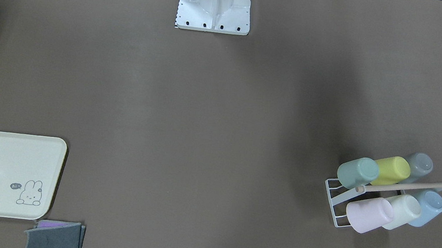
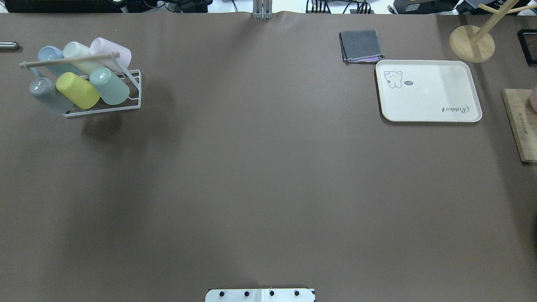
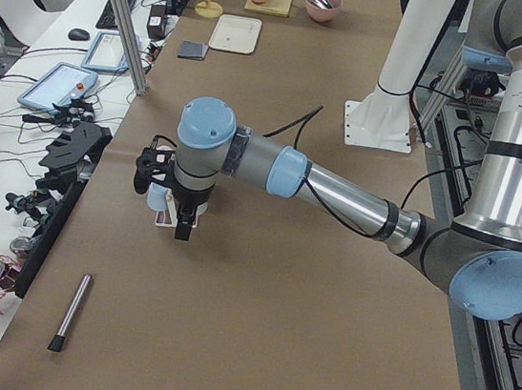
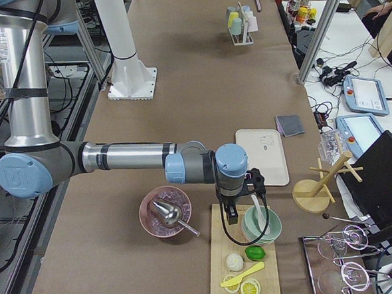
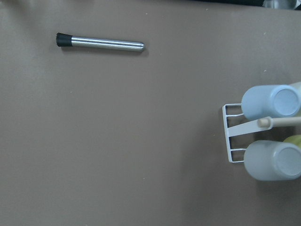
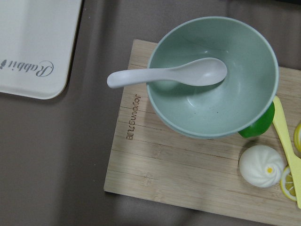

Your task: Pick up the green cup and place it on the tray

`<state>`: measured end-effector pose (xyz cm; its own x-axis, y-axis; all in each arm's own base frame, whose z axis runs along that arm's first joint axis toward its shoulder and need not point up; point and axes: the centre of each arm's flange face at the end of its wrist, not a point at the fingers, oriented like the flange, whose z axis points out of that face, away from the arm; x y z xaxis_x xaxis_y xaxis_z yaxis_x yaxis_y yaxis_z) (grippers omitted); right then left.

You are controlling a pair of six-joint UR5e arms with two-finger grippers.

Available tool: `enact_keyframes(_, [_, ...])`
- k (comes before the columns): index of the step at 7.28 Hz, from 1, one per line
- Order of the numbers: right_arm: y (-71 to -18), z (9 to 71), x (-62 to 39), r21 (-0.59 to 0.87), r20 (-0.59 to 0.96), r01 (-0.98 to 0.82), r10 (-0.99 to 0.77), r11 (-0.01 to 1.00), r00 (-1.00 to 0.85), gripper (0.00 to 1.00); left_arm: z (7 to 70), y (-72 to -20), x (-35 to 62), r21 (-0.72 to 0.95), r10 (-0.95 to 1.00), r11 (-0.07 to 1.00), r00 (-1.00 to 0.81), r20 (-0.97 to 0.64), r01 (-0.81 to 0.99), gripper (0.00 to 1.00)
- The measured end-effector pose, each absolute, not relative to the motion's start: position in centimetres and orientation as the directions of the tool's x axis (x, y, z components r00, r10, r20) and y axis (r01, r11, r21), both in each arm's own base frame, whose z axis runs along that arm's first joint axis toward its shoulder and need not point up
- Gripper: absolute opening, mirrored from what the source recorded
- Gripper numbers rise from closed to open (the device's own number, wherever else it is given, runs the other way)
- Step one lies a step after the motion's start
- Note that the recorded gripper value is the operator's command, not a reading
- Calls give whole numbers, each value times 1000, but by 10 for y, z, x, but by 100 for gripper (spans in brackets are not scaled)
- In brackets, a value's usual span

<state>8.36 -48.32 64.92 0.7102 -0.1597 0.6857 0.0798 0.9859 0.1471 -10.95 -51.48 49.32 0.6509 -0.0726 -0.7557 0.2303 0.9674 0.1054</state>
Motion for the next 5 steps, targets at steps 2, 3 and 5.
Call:
enact_keyframes(2, [-493,641,67,147,685,94,-170,985,708,100,468,-536,-68,141,1,977,660,-752,158,98])
enact_keyframes(3, [-510,626,47,140,687,84,-158,987,709,100,453,-541,-40,153,38,981,656,-753,120,98])
enact_keyframes(5, [-539,599,-5,141,690,45,-131,989,711,99,408,-533,29,164,88,984,635,-767,63,98])
